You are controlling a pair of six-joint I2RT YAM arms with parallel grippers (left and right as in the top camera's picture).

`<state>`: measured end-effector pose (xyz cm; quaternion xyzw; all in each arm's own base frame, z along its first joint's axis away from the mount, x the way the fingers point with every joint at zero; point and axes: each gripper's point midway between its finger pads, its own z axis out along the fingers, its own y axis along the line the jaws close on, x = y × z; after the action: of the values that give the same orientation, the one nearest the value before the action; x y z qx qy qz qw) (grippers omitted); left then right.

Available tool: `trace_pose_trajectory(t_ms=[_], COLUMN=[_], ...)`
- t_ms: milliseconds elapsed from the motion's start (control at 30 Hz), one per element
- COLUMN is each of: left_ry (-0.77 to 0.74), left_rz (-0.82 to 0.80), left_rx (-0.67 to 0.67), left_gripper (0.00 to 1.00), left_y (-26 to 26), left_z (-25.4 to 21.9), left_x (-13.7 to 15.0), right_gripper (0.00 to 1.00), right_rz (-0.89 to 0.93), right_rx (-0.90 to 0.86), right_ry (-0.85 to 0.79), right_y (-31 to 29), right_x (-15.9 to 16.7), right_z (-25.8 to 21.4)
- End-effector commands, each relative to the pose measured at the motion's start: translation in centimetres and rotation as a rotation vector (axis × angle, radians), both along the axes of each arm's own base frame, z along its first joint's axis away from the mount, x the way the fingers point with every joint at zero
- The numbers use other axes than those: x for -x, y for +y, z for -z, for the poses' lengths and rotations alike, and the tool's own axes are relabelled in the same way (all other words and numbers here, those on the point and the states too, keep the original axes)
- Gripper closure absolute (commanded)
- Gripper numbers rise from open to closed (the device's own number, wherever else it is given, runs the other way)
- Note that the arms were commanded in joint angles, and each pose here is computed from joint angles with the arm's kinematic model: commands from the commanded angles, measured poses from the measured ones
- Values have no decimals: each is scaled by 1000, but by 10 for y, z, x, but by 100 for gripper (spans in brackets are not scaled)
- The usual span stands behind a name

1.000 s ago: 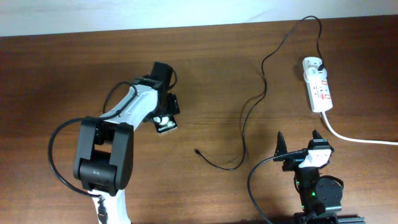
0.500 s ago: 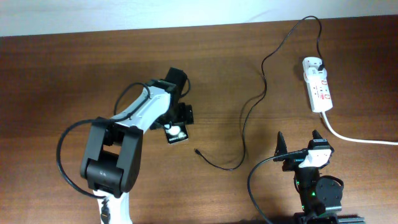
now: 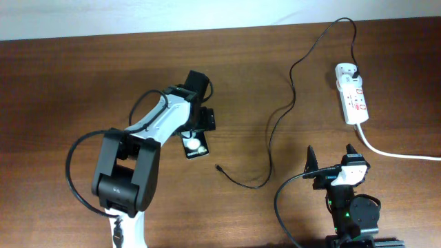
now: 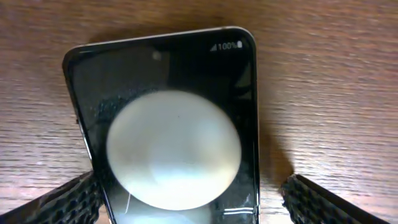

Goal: Plug charger to phone and switch on socket
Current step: 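Grasp the phone with the left gripper and tilt it upright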

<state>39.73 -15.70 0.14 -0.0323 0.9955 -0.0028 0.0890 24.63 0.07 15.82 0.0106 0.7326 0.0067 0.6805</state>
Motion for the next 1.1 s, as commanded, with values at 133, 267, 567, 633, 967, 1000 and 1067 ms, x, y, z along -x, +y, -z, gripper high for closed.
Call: trace_pose_trajectory(t_ms=[133, 267, 567, 633, 967, 1000, 1067], left_ry=[3, 12, 14, 19, 98, 97, 96], left_rz=[39, 39, 39, 39, 38, 38, 38], left_rx=[25, 21, 19, 17, -13, -13, -12], left_gripper=[16, 1, 1, 1, 1, 1, 1], left_y=[-17, -16, -15, -15, -7, -7, -7], left_z=[10, 10, 10, 11, 13, 13, 13], left_x=[1, 3, 3, 4, 23, 23, 23], right_gripper=[1, 1, 2, 1, 1, 1, 1], right_rz=[-8, -7, -7, -8, -8, -8, -8], right_rx=[-4, -4, -4, -4, -4, -4, -4], right_ry=[6, 5, 6, 6, 6, 6, 6], right_y=[2, 2, 2, 2, 2, 2, 2], right_x=[0, 0, 0, 0, 0, 0, 0], right_z=[3, 3, 3, 3, 3, 3, 3])
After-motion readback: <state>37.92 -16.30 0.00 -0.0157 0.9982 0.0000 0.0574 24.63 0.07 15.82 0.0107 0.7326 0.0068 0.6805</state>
